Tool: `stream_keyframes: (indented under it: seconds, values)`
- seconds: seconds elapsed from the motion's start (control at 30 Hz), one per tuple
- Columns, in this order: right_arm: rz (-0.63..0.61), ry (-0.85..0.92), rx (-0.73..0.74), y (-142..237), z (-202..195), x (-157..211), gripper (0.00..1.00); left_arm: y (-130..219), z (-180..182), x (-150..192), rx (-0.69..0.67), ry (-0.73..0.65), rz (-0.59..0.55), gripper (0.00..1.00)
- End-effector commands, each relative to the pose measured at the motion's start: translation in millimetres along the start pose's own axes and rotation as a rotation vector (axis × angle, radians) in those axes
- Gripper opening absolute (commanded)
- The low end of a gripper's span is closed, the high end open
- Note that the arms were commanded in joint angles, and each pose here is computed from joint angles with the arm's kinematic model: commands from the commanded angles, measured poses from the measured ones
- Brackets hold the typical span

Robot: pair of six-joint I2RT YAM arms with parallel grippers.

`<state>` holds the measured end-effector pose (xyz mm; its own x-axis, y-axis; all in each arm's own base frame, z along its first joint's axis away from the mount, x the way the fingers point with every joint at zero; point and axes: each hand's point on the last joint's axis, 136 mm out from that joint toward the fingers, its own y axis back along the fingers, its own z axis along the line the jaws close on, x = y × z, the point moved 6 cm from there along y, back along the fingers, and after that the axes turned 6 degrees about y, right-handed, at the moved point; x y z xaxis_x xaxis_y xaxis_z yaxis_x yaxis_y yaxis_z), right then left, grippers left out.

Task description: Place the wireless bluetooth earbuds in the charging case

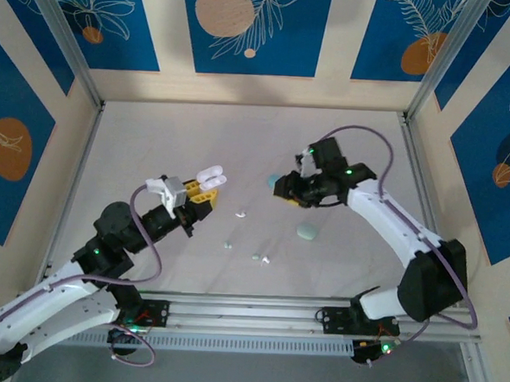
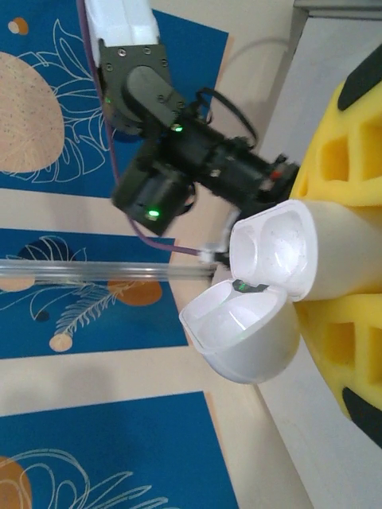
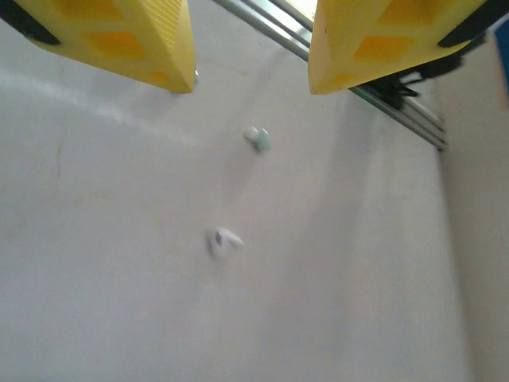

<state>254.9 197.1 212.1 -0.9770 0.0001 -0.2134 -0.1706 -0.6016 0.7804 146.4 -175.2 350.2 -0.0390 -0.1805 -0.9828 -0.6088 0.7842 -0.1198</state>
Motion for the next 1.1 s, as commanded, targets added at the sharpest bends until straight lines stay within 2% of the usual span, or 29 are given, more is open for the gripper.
stream_keyframes:
  seconds: [0.0, 0.13, 0.4, 0.6, 1.07]
  values:
    - [0.114, -0.069, 0.165, -22, -10, 35, 0.42, 5, 4, -2, -0.045, -0.021, 0.008, 0.17]
    - [0.194, -0.134, 0.302, -48, -20, 69, 0.42, 6, 3, -4, -0.038, -0.026, 0.002, 0.17]
    - [0.224, -0.257, 0.385, -79, -23, 103, 0.45, 5, 2, 1, -0.031, -0.036, 0.019, 0.18]
    - [0.236, -0.320, 0.462, -90, -30, 111, 0.45, 5, 3, 3, -0.031, -0.040, 0.023, 0.18]
    - [0.265, -0.348, 0.494, -108, -33, 113, 0.44, 2, 3, 7, -0.027, -0.044, 0.031, 0.18]
